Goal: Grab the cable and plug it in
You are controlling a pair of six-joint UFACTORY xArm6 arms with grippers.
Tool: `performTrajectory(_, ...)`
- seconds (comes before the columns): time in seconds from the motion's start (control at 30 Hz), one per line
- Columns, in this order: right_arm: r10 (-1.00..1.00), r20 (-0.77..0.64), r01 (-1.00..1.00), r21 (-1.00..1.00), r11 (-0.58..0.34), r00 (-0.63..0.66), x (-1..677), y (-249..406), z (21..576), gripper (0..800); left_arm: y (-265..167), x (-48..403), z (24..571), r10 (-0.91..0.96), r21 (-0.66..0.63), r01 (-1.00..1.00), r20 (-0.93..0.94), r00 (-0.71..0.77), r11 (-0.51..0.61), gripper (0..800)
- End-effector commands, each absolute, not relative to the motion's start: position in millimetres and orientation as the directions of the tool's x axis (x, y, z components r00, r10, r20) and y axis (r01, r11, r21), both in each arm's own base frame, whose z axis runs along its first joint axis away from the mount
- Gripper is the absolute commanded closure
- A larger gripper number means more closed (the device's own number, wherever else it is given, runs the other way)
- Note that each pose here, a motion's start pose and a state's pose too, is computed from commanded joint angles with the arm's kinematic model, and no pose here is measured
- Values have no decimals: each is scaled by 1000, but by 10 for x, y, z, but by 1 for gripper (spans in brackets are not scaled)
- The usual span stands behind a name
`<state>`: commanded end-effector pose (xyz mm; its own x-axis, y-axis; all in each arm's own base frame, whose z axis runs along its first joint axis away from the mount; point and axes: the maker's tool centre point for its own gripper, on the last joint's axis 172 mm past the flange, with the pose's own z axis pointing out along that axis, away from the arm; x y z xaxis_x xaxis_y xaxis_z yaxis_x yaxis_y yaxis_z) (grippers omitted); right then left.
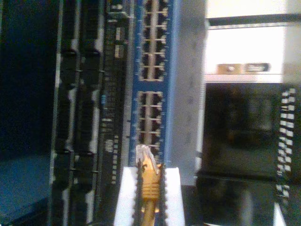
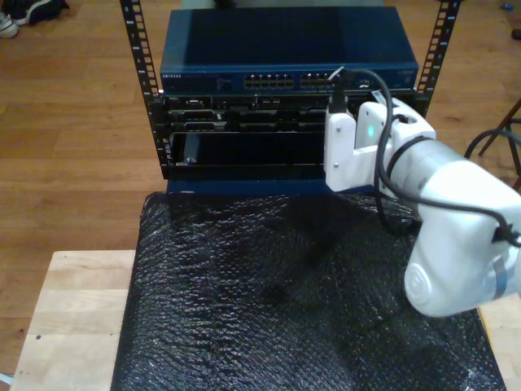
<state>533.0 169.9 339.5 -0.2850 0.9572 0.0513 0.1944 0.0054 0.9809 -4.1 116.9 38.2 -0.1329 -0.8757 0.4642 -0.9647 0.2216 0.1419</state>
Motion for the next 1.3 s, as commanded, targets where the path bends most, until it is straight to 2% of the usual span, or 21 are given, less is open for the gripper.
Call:
performTrajectory(0.5,955,42,97,995,-14,-292,5149,1671,3425,800,1169,-41,382,-876,142,-965,464,-133,222,0)
performTrajectory(0.97,961,55,72,997,-37,-270,5523,1730,3408,800,1169,-41,382,-876,142,-965,464,-133,222,0)
performTrajectory(1.3,976,84,19,997,-81,-200,5717,1566,3341,800,1169,-41,382,-876,142,-965,464,-133,222,0)
